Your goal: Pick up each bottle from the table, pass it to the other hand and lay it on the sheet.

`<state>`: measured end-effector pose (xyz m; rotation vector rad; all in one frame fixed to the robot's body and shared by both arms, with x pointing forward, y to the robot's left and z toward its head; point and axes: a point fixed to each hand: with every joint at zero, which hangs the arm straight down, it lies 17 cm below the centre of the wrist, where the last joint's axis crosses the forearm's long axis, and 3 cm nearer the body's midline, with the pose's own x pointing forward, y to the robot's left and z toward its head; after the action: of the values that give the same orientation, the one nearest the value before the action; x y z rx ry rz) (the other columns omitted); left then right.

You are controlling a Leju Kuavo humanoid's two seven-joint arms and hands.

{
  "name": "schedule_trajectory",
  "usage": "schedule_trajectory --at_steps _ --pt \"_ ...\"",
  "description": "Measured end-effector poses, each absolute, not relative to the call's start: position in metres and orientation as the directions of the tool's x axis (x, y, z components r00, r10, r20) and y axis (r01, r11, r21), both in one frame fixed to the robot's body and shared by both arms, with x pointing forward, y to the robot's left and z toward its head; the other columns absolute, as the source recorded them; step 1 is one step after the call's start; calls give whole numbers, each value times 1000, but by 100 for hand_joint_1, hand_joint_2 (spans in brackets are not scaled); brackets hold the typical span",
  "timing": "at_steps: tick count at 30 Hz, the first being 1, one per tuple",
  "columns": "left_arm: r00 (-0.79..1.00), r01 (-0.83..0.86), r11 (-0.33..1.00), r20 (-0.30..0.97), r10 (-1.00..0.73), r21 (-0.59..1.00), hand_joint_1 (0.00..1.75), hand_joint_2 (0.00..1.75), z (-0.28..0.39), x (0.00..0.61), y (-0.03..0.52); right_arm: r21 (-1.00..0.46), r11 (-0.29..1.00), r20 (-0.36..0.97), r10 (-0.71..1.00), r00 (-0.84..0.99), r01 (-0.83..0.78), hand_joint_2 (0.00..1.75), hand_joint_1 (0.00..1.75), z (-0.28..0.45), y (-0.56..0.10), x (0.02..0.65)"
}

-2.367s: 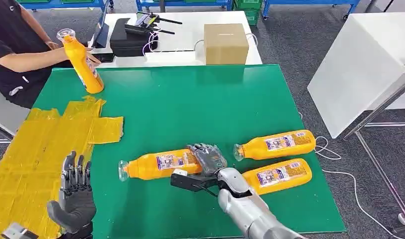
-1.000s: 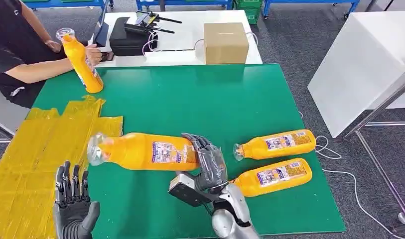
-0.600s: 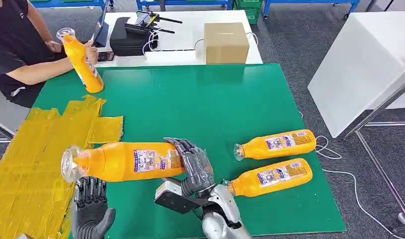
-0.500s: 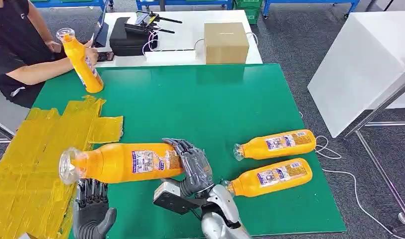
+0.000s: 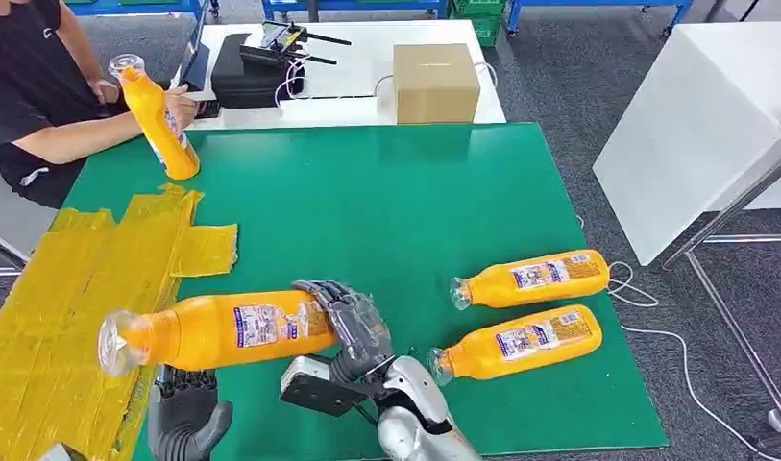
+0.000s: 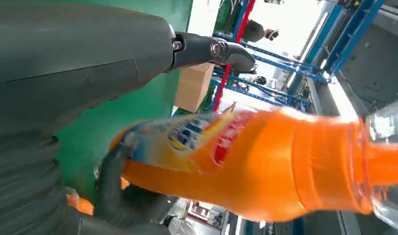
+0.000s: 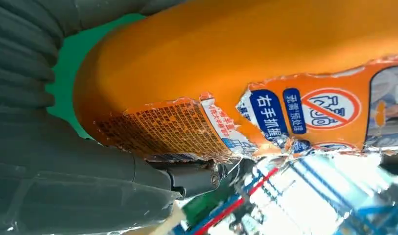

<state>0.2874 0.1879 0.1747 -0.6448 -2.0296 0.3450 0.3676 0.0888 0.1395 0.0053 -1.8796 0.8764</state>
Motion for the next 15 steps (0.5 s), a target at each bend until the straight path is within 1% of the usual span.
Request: schedule_trajectory --at_steps 10,15 --pt "-415 304 822 709 569 -482 0 175 174 290 187 -585 701 792 385 -474 -408 175 175 122 97 363" --pt "-428 275 831 712 557 -484 0 175 173 293 193 -612 646 776 382 -501 -456 175 175 111 112 350"
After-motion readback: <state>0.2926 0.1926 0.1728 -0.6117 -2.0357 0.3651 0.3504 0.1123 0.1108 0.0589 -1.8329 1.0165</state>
